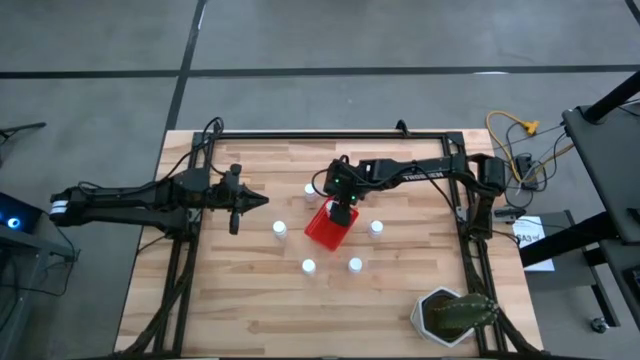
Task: Pick and place pill bottles into a basket
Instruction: Put the white pill bottle into the red basket
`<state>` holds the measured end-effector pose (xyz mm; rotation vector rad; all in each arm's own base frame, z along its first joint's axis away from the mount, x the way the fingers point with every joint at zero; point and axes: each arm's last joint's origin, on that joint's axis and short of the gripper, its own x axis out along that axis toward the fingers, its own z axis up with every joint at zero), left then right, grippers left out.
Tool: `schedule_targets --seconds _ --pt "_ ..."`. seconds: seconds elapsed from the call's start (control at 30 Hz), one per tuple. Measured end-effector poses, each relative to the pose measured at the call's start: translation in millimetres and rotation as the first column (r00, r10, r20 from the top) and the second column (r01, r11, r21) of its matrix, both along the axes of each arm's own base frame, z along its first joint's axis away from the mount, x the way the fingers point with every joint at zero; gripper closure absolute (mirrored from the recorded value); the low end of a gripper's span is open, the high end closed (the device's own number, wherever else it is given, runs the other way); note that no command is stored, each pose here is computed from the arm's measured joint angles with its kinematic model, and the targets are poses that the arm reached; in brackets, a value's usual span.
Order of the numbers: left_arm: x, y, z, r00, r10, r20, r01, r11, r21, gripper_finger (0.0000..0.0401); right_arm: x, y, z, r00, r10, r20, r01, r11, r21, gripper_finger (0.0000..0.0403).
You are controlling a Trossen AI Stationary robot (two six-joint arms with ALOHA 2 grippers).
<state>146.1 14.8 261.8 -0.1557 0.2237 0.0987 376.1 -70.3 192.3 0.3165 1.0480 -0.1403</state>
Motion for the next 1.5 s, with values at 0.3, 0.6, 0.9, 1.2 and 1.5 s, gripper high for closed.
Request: schedule_targets --seconds 0.3,0.6,0.9,1.2,1.5 --pt "0 0 0 1.0 0.0 0.0 0.0 1.0 0.0 0.0401 0 0 0 1.0 0.0 0.002 0.0 1.0 0.001 0.0227" --pt "0 0 0 1.0 0.0 0.0 0.0 1.0 0.0 0.0401 5 2 11 0.997 0.061 0.042 -0.063 0.996 0.064 0.0227" --pt "0 0 0 1.0 0.001 0.001 -0.001 1.0 -0.006 0.0401 3 -8 12 0.999 0.039 0.034 -0.041 0.998 0.047 0.0204" --pt "0 0 0 1.0 0.002 0.001 -0.002 1.0 -0.007 0.0401 1 -12 13 0.999 0.03 0.024 -0.031 0.998 0.052 0.0202" --pt "0 0 0 1.0 0.002 0.001 -0.002 1.0 -0.007 0.0401 2 -7 15 0.997 0.05 0.052 -0.058 0.981 0.184 0.0202"
